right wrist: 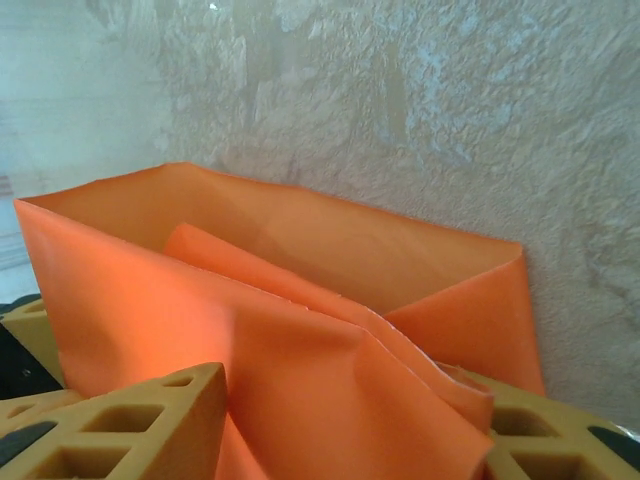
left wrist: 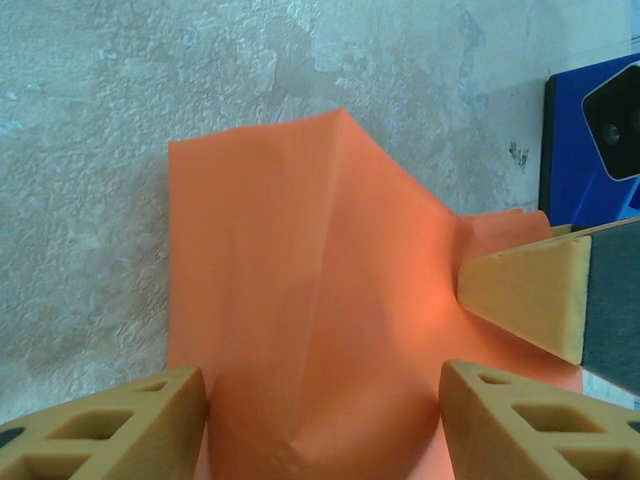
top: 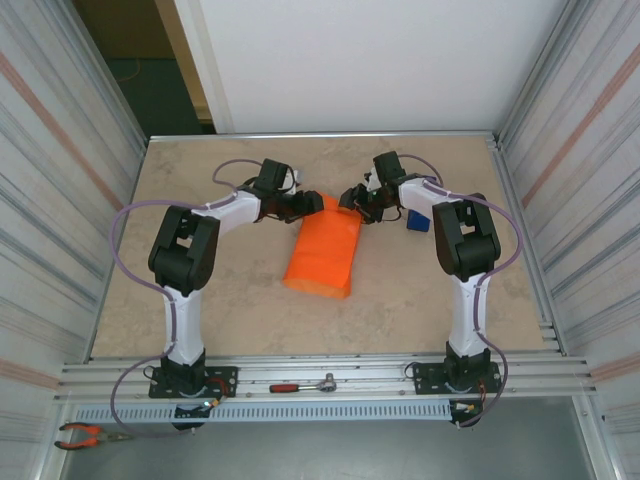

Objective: Wrap the gift box in paper
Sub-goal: Rotate the gift box at the center of the table.

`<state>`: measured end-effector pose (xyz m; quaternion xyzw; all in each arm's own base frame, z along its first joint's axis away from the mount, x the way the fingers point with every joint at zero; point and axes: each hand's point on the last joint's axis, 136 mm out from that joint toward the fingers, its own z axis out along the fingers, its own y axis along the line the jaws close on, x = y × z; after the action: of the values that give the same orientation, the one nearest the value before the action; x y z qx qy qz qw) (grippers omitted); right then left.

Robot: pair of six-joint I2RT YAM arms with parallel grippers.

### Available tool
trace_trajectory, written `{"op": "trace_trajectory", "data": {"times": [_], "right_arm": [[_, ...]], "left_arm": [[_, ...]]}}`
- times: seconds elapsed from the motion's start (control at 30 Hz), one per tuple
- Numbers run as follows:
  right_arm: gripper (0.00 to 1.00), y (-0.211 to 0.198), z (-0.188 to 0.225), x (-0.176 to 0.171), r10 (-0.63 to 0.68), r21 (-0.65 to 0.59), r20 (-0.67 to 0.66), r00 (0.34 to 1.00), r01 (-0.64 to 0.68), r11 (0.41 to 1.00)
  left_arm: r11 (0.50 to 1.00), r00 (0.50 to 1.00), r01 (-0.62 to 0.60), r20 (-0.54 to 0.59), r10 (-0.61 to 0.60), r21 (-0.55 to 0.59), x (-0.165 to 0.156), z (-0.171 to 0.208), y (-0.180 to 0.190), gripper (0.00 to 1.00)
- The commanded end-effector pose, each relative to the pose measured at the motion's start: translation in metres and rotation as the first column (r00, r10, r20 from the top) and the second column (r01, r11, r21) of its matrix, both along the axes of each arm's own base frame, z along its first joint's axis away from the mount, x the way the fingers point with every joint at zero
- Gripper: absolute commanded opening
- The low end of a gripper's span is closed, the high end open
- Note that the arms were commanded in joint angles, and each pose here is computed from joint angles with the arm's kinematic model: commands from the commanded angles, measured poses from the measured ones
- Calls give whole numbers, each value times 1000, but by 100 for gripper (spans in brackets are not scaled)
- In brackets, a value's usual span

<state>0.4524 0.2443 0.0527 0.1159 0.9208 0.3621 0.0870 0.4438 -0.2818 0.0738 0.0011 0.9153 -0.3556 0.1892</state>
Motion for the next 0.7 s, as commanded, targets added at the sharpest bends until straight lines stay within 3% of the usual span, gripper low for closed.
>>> {"op": "trace_trajectory", "data": {"times": [0.0,0.17,0.27,0.43,0.67], "right_arm": [[51,-1,9,18,-22,24,26,999,21,999],[74,-12,32,27,-35,33,73,997,33,999],[80,-26,50,27,-56,33,103,993,53,998],[83,-47,64,1,-71,10,122,990,70,997],[82,-42,64,-69,-39,15,106,994,37,999]], "left_arm": [[1000,1000,-23,-6,23,0,-5,-1,1,63],[999,998,-44,39,44,-8,-4,14,10,66],[998,997,-51,64,52,-21,-4,28,19,69],[998,993,-54,99,58,-39,-16,46,38,72],[998,994,-22,102,28,-56,-59,49,53,73]]}}
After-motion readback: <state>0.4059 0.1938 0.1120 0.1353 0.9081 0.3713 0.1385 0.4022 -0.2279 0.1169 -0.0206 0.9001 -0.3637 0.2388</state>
